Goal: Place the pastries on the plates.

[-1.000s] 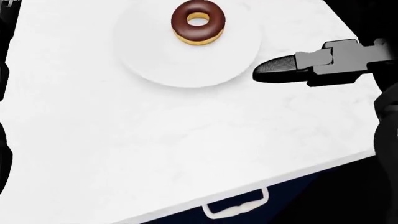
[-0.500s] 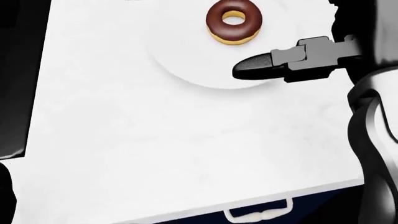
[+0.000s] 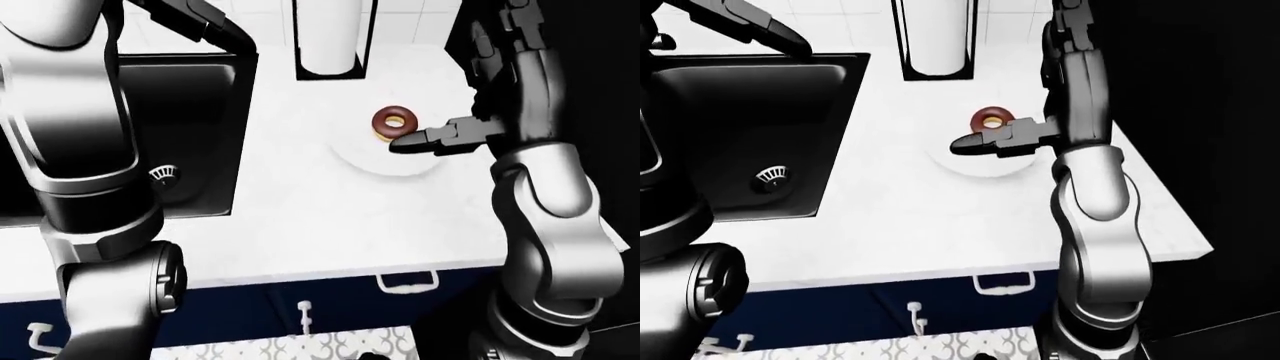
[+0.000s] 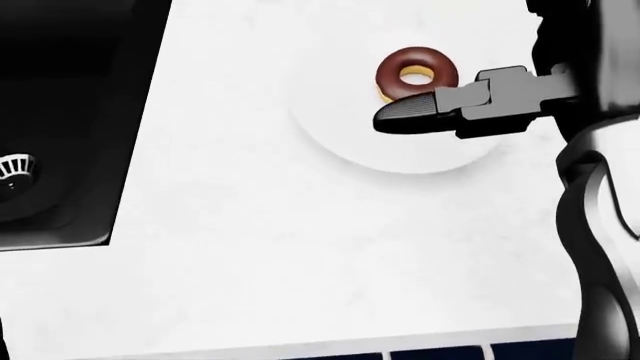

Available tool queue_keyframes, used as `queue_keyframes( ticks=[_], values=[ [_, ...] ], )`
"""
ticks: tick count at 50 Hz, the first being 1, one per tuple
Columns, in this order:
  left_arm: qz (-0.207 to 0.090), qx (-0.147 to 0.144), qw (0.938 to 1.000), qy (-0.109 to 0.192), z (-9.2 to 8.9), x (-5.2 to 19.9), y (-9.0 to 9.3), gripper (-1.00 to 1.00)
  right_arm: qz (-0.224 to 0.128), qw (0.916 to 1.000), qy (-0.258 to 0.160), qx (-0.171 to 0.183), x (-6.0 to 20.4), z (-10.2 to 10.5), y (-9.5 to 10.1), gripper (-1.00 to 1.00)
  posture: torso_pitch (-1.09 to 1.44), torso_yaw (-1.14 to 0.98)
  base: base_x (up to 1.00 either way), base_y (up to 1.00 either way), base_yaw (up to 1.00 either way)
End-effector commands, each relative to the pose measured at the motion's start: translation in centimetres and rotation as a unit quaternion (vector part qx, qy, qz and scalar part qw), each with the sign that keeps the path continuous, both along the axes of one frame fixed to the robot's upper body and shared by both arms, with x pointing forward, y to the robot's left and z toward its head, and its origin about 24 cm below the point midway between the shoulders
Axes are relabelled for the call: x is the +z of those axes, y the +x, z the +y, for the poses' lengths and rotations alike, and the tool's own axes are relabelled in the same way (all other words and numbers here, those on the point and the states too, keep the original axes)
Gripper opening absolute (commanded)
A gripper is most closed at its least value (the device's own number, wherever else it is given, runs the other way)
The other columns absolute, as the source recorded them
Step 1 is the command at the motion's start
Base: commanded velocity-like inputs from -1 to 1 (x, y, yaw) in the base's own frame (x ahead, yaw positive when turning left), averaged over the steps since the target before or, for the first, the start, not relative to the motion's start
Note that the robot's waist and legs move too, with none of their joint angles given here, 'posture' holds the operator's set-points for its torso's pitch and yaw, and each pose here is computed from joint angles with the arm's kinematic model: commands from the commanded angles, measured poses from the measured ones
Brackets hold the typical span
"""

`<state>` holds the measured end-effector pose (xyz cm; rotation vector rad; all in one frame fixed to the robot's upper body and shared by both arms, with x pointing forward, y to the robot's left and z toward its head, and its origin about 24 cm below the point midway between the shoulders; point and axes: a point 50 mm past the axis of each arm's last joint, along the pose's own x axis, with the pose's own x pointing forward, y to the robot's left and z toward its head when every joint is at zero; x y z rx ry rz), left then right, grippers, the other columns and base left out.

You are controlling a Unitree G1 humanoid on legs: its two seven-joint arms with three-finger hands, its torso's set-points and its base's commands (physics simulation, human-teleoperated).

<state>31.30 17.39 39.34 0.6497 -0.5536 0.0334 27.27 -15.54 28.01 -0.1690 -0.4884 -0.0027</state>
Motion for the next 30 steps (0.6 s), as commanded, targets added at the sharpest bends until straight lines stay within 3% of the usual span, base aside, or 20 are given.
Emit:
queue_keyframes(
  ticks=[1, 16, 22, 30],
  values=[
    [-0.041, 0.002, 0.9992, 0.003, -0.1, 1.5, -1.1, 1.0, -0.04, 0.9992, -0.001, -0.002, 1.3, 0.0, -0.7, 1.0, 0.12, -0.12, 0.0, 0.0, 0.0],
    [-0.034, 0.02, 0.9992, -0.008, 0.6, 0.7, -1.3, 1.0, -0.037, 0.9993, -0.009, -0.003, 1.0, 0.1, -0.6, 1.0, 0.02, -0.12, 0.0, 0.0, 0.0],
    [-0.031, 0.02, 0.999, -0.023, 0.8, -1.5, -2.5, 1.0, -0.038, 0.9992, -0.015, -0.006, 0.8, 0.2, -0.5, 1.0, 0.02, -0.12, 0.0, 0.11, 0.0],
    [-0.031, 0.04, 0.9979, -0.041, 1.5, -3.5, -4.5, 1.0, -0.029, 0.9995, -0.014, -0.004, 0.1, 0.3, -0.6, 1.0, 0.02, -0.12, -0.06, 0.24, 0.0]
  ],
)
